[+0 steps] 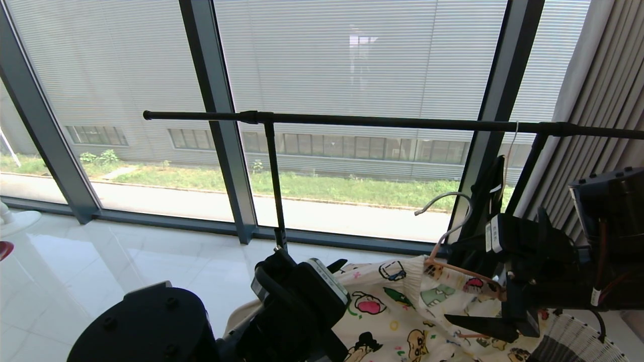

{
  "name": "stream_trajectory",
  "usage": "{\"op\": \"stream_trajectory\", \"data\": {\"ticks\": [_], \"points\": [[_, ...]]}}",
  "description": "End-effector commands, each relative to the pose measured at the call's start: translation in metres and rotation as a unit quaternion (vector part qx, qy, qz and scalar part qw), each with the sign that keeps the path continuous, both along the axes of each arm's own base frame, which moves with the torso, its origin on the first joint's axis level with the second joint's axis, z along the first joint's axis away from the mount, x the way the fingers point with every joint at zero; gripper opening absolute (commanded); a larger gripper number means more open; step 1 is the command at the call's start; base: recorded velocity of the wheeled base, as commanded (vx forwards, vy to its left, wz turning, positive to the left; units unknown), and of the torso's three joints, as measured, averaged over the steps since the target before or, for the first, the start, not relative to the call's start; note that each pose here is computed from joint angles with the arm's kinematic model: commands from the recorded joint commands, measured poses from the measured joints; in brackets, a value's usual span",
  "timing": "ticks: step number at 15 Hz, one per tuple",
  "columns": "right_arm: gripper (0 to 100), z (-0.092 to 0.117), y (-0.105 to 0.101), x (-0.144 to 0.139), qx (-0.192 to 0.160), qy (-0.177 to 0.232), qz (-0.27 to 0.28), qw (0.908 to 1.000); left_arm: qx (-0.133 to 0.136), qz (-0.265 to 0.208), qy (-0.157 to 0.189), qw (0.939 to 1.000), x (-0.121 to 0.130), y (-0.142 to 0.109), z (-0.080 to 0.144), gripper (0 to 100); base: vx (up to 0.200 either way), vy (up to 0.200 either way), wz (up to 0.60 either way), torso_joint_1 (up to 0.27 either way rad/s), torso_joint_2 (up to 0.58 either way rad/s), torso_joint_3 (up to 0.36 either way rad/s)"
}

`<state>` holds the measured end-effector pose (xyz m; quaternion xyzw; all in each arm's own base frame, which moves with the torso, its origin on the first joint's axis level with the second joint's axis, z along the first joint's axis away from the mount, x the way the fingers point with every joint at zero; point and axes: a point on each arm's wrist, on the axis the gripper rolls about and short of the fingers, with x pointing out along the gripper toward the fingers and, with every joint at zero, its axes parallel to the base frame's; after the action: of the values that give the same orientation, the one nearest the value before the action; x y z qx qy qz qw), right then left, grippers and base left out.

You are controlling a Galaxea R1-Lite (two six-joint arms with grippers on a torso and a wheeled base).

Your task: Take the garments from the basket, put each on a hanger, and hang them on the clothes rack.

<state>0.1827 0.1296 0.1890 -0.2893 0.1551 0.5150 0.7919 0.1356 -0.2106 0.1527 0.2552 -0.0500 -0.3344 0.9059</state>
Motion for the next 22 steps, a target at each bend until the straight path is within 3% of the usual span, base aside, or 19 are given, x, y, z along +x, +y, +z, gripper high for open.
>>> {"op": "stream_trajectory", "data": {"ticks": [1, 2, 3, 8, 12, 13, 19, 22], "points": [[100, -0.007, 0.004, 0.006, -0.006, 0.009, 0.001, 0.9999, -0.001, 0.0, -0.001, 1.0, 0.0, 0.0, 0.0, 0, 0.0, 0.0, 0.0, 0.0, 0.0, 0.0], [100, -0.008, 0.004, 0.006, -0.007, 0.009, 0.0, 0.9999, -0.001, 0.0, -0.001, 1.0, 0.0, 0.0, 0.0, 0, 0.0, 0.0, 0.0, 0.0, 0.0, 0.0], [0, -0.008, 0.004, 0.006, -0.008, 0.009, 0.0, 0.9999, -0.001, 0.0, -0.001, 1.0, 0.0, 0.0, 0.0, 0, 0.0, 0.0, 0.0, 0.0, 0.0, 0.0], [0, -0.006, 0.007, 0.007, -0.005, -0.015, -0.012, 0.9998, -0.001, -0.002, -0.001, 1.0, -0.001, -0.001, 0.0, 0, 0.0, 0.0, 0.0, 0.0, 0.0, 0.0], [0, -0.007, 0.005, 0.005, 0.019, -0.07, -0.026, 0.997, 0.0, -0.009, 0.003, 1.0, -0.004, -0.002, -0.001, 0, 0.0, 0.0, 0.0, 0.0, 0.0, 0.0], [0, -0.006, 0.006, 0.003, 0.027, -0.087, -0.022, 0.9956, -0.004, -0.009, 0.003, 0.9999, -0.004, -0.003, -0.001, 100, 0.0, 0.0, 0.0, 0.0, 0.0, 0.0], [0, 0.0, 0.002, 0.003, 0.034, -0.153, -0.013, 0.9876, -0.006, 0.002, -0.004, 1.0, -0.004, 0.0, -0.002, 100, 0.0, 0.0, 0.0, 0.0, 0.0, 0.0], [0, 0.001, -0.014, 0.012, 0.031, -0.157, -0.051, 0.9858, 0.018, 0.008, 0.01, 0.9998, -0.018, 0.028, -0.014, 100, 0.0, 0.0, 0.0, 0.0, 0.0, 0.0]]}}
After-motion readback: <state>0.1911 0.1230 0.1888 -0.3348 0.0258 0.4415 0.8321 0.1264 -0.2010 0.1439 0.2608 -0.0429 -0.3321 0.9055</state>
